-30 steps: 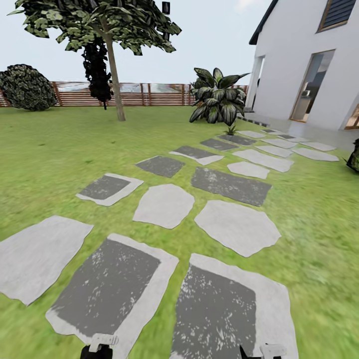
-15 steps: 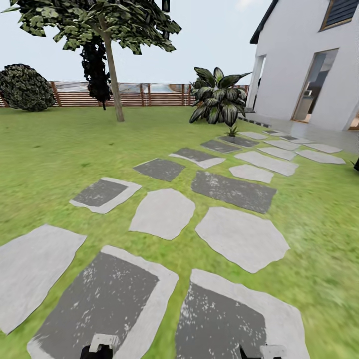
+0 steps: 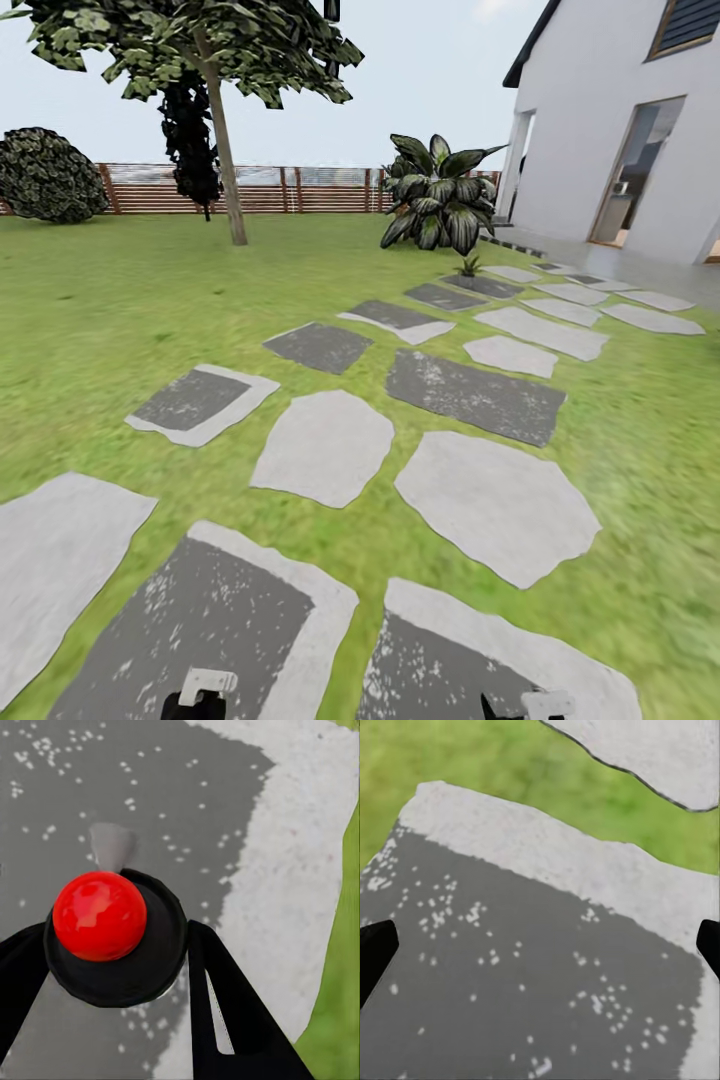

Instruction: Pick up the pesticide atomizer in the garden and spray insectifuge to fully cover both potted plants in the garden.

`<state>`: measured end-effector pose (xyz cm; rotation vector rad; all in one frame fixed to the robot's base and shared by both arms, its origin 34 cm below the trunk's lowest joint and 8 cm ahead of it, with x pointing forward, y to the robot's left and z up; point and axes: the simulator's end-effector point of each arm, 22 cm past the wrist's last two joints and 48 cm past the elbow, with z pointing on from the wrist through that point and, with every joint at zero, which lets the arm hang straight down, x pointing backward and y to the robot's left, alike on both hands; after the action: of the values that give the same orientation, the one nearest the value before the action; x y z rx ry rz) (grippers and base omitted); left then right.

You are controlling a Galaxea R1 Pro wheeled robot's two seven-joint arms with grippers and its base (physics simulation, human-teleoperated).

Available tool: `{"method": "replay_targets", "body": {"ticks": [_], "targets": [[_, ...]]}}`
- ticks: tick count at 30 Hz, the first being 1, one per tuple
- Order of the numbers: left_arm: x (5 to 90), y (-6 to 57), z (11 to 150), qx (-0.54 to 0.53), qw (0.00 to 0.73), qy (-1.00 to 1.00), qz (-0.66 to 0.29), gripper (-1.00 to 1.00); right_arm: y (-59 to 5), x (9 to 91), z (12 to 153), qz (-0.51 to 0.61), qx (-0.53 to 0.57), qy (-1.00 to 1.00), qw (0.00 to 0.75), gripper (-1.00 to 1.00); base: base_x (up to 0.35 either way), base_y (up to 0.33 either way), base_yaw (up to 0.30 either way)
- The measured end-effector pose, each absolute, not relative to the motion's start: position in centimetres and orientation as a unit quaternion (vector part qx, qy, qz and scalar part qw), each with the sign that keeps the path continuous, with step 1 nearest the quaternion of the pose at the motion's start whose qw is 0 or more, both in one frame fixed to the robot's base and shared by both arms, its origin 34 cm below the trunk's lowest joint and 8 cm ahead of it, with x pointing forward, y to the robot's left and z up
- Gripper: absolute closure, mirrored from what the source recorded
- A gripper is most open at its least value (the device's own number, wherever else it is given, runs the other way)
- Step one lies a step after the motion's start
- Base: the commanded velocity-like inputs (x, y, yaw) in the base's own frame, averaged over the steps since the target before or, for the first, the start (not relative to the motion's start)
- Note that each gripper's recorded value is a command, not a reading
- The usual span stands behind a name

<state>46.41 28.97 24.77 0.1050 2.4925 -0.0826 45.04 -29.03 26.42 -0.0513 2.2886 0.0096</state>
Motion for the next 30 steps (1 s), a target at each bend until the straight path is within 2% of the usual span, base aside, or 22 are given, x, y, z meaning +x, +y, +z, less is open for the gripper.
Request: {"method": "replay_targets", "body": {"ticks": [30], "targets": [[46.34, 28.88, 24.74, 0.042, 0.317, 0.947, -0.032, 1.00, -29.04, 45.03, 26.42, 0.004, -0.020, 0.910, 0.413, -1.00, 0.338, 0.000, 0.000]]}}
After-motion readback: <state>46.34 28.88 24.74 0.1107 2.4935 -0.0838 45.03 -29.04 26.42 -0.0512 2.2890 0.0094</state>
